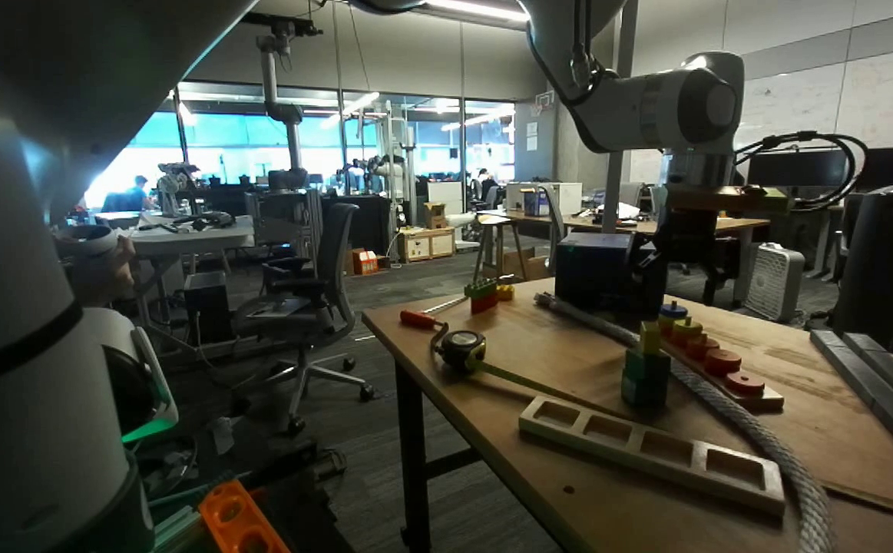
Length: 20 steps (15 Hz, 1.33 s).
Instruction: Remove the round blue and yellow blocks from the wooden board and put them on the table
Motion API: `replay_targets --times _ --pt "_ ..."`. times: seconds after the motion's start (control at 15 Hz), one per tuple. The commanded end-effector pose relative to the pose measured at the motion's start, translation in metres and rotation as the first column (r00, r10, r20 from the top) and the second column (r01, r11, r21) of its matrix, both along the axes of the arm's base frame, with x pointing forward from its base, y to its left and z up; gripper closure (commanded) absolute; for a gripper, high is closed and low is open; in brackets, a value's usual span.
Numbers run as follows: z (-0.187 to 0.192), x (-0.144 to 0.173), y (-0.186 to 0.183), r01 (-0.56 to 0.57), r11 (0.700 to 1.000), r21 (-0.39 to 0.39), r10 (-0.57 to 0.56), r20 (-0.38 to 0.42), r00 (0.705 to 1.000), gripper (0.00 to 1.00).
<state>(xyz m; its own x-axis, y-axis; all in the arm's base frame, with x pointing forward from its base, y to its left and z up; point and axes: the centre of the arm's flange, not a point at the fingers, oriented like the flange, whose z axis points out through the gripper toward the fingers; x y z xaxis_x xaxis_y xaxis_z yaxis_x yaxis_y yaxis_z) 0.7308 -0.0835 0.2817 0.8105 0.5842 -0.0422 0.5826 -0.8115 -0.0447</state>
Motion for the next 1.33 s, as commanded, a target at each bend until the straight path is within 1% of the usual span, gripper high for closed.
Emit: replay_targets --times 0.0,0.53,0.6,0.67,0.8,0.87,1.0,1.07,1.13,1.27 --pt "0.0005 0.0120 -0.0068 -0.005 0.999 0.039 0.005 -0.008 1.000 0.00" --pt "-0.0073 0.0136 -0.0067 -0.011 0.999 0.042 0.012 -0.023 1.000 0.00" --pt "-0.0075 0.0137 -0.0066 -0.012 0.999 0.041 0.013 -0.023 1.000 0.25" --pt "-0.0075 0.0138 -0.0066 -0.014 0.999 0.041 0.015 -0.022 1.000 0.26" --pt "-0.0071 0.0143 -0.0062 -0.018 0.999 0.040 0.018 -0.020 1.000 0.42" --pt "-0.0069 0.0141 -0.0057 -0.019 0.999 0.040 0.020 -0.019 1.000 0.51" --pt "-0.0068 0.0138 -0.0053 -0.020 0.999 0.040 0.021 -0.018 1.000 0.65" --pt "-0.0065 0.0136 -0.0049 -0.021 0.999 0.040 0.022 -0.018 1.000 0.74" --pt "-0.0066 0.0134 -0.0048 -0.022 0.999 0.040 0.022 -0.017 1.000 0.80" --pt "-0.0060 0.0126 -0.0040 -0.022 0.999 0.038 0.022 -0.016 1.000 0.76"
